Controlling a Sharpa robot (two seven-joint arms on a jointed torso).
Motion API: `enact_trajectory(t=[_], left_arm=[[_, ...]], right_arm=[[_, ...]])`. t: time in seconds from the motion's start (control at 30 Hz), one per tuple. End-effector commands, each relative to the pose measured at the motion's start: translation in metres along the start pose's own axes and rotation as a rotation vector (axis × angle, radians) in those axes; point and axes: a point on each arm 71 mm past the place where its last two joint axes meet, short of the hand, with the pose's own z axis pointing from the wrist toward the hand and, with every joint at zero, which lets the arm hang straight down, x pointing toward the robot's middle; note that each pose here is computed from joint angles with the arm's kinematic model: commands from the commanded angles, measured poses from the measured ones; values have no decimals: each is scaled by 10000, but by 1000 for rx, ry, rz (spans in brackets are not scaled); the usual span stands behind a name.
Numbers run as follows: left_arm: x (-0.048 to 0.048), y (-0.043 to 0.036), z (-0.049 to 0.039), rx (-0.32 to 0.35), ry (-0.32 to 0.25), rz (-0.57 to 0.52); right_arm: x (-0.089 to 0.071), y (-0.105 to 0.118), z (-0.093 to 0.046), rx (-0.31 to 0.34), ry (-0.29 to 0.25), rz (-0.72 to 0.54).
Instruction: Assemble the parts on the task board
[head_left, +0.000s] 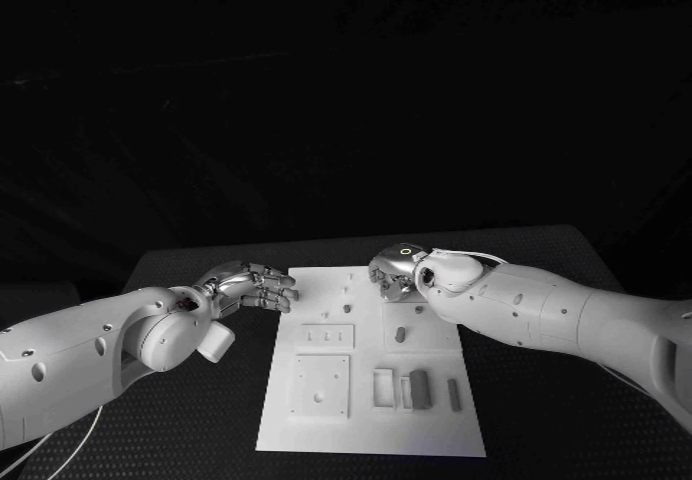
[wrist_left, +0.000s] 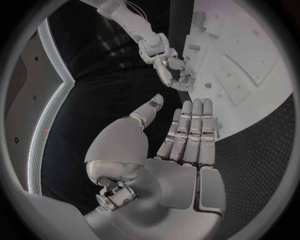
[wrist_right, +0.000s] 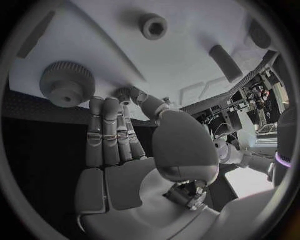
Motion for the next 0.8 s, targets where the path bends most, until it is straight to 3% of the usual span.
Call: enact_trajectory(t=[0.03,0.37,0.8], left_arm=[[24,-12,6,7,19,-8],[9,-4,0,2,17,-8],[-4,0,-3,1,14,-8]], right_arm=[[99,-9,-14,14,57,-9],[98,-96,-59,48,43,-25],[100,-83,-95,38,42,-18]])
